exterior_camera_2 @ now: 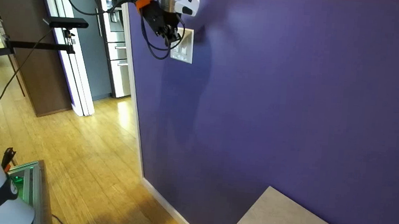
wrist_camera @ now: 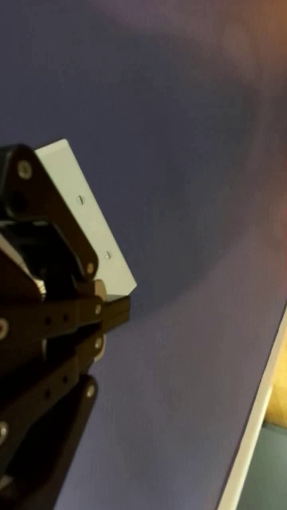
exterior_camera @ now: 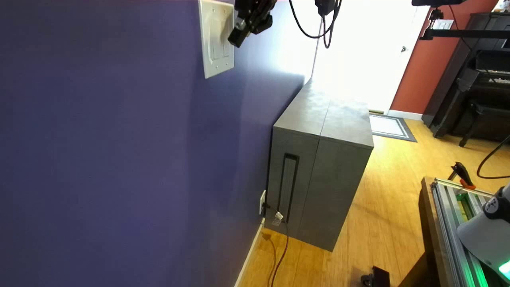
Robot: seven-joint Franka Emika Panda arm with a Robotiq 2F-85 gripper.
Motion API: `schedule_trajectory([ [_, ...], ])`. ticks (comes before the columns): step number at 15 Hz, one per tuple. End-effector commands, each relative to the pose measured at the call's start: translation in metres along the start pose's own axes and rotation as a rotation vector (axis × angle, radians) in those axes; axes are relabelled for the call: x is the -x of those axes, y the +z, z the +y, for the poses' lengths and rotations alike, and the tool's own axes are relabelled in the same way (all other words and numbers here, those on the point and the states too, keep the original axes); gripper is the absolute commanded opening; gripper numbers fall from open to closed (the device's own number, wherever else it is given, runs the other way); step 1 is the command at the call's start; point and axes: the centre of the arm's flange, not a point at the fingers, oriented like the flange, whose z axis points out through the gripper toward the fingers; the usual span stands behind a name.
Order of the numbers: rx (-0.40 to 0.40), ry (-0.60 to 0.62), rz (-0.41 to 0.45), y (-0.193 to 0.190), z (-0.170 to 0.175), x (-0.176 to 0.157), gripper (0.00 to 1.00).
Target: Flip the left light switch upwards
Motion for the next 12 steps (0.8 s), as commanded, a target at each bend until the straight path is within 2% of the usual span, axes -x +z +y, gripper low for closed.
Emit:
schedule_trajectory([
  [1,0.167,-0.043,-0.093,-0.029,-0.005,0.010,0.28],
  [4,0.312,-0.066,-0.162,-0.053,-0.007,0.023,0.47],
  [7,0.382,-0.071,-0.249,-0.076,-0.021,0.038,0.67],
  [10,0.439,-0.088,-0.235,-0.099,-0.042,0.047,0.90],
  [12,0.471,-0.102,-0.209,-0.112,-0.057,0.052,0.99],
])
